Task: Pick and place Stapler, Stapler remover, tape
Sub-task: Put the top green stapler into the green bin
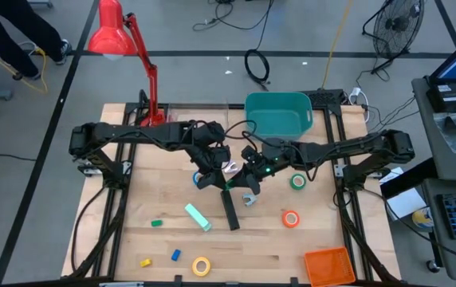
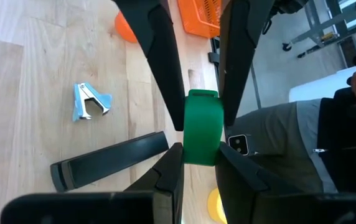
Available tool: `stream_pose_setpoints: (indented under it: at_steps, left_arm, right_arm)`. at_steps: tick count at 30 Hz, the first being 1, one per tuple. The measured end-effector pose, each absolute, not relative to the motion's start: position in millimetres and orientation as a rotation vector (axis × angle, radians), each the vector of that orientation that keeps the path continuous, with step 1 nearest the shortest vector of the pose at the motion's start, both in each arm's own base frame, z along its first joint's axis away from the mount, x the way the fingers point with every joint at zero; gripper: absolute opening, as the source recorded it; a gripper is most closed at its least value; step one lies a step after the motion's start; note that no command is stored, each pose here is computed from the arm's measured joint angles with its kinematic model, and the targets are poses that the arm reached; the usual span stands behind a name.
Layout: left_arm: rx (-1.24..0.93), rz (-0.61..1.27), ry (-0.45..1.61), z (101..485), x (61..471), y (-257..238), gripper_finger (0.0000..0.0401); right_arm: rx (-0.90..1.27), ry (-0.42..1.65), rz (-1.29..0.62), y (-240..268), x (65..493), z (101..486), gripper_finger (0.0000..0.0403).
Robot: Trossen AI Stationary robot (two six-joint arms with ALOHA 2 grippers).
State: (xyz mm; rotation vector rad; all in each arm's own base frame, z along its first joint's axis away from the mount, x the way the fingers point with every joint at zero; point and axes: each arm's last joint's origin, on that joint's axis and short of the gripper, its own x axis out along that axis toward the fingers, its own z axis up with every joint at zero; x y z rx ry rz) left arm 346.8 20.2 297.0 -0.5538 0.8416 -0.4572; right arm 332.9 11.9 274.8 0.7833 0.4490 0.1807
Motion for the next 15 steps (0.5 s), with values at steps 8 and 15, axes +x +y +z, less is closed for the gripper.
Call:
stream_pose_setpoints:
  at_steps: [8, 15]
  left_arm:
    - [-0.564, -0.461, 0.841, 297.2, 346.6, 21.9, 0.0078]
    - [-0.580, -0.456, 0.844, 297.1, 346.2, 24.3, 0.0082]
  right_arm:
    - [0.798, 0.453, 0.176, 11.9, 332.8, 274.6, 0.0079]
    - [0.803, 0.454, 0.173, 11.8, 332.7, 274.6, 0.0066]
